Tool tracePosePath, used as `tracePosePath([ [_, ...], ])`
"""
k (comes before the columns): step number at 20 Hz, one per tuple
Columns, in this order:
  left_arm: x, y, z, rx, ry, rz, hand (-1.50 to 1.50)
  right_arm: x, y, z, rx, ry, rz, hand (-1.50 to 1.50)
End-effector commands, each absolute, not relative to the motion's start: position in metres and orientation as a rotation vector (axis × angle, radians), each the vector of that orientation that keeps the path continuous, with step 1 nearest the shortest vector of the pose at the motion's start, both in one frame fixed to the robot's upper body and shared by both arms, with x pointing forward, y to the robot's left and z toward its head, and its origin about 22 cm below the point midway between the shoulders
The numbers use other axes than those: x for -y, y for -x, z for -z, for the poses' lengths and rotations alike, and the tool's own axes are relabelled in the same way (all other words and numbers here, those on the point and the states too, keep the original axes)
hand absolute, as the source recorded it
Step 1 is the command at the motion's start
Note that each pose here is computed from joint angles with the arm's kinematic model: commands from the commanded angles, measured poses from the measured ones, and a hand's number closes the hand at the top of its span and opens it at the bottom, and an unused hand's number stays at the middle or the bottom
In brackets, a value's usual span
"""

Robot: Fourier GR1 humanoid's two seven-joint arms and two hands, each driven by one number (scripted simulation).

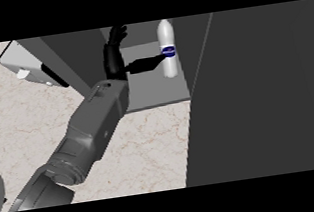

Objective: Pick up the bottled water, place it into the cabinet and close the cabinet

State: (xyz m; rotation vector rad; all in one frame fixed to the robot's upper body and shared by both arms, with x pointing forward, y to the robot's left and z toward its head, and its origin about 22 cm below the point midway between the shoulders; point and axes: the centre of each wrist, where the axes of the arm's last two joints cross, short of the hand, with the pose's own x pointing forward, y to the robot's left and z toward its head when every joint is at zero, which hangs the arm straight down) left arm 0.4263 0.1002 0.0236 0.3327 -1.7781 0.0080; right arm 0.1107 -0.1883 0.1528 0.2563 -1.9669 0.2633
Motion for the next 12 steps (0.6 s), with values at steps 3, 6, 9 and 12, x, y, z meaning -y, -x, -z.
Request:
tracePosePath([
  [3,-0.097,-0.428,-0.028,1.806,-0.276,0.003,-1.50,0.194,-0.105,-0.167,1.988,-0.306,-0.251,-1.50],
  [6,-0.101,-0.429,-0.027,1.824,-0.283,0.041,-1.50,0.202,-0.095,-0.175,1.983,-0.293,-0.260,-1.50],
  [9,-0.087,-0.436,-0.050,1.840,-0.213,0.028,-1.50,0.192,-0.099,-0.163,1.970,-0.279,-0.239,-1.50],
  [12,-0.087,-0.434,-0.046,1.911,-0.044,0.025,-1.50,0.199,-0.102,-0.168,1.963,-0.265,-0.248,-1.50],
])
